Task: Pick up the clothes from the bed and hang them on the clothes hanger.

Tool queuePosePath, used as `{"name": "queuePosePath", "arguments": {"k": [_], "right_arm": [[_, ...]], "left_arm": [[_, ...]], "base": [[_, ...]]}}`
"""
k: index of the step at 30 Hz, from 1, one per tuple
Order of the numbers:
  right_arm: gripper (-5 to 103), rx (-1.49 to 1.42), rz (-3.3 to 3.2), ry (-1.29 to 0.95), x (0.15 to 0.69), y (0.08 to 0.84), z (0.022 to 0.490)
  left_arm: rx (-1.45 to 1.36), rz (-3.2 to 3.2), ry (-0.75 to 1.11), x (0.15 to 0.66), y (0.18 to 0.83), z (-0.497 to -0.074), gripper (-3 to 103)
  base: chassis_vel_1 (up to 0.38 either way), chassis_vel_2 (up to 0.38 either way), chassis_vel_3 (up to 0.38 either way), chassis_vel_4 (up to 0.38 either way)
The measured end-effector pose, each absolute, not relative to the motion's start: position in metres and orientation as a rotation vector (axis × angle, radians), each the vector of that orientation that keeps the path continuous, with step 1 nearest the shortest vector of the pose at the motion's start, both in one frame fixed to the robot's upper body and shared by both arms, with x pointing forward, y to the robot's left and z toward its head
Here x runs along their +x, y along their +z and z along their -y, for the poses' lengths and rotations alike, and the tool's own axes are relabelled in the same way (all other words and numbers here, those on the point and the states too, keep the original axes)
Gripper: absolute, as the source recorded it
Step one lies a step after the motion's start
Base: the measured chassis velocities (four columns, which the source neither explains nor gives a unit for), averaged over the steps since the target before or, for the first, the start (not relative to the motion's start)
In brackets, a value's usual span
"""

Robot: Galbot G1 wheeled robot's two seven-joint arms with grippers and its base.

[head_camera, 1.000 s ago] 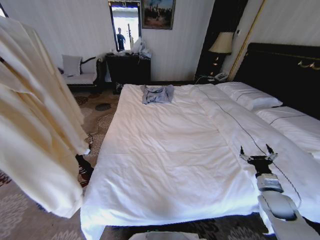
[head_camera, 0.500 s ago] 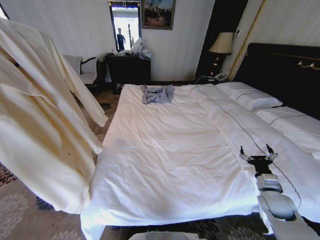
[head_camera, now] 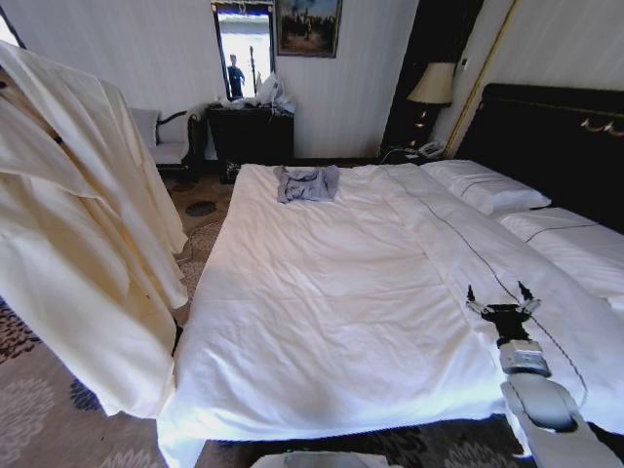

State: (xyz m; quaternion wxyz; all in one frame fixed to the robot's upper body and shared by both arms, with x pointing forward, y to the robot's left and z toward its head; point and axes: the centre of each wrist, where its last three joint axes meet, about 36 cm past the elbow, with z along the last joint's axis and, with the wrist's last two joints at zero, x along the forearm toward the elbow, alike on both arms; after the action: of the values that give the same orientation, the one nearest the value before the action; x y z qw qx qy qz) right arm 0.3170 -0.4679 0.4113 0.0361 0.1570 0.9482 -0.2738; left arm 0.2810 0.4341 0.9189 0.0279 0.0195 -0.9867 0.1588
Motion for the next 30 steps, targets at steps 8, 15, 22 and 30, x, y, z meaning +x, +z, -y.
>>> {"name": "queuePosePath", "arguments": {"k": [8, 15, 22, 30], "right_arm": [[100, 0.478, -2.919, -0.843, 0.315, 0.407, 0.465], [100, 0.475, -2.922, -0.848, 0.314, 0.405, 0.465], [100, 0.473, -2.924, -0.858, 0.312, 0.404, 0.465], [100, 0.464, -2.931, -0.861, 0.310, 0.400, 0.462]], "left_arm": [[0.133, 3.089, 0.449, 0.275, 0.920, -0.432, 45], [0.185, 3.130, 0.410, 0.270, 0.921, -0.430, 72], [0.210, 3.164, 0.402, 0.260, 0.923, -0.428, 94], [0.193, 3.201, 0.370, 0.248, 0.925, -0.417, 100]], "base": [[0.000, 0.000, 0.000, 0.000], [0.000, 0.000, 0.000, 0.000], [0.000, 0.000, 0.000, 0.000], [0.000, 0.000, 0.000, 0.000]]}}
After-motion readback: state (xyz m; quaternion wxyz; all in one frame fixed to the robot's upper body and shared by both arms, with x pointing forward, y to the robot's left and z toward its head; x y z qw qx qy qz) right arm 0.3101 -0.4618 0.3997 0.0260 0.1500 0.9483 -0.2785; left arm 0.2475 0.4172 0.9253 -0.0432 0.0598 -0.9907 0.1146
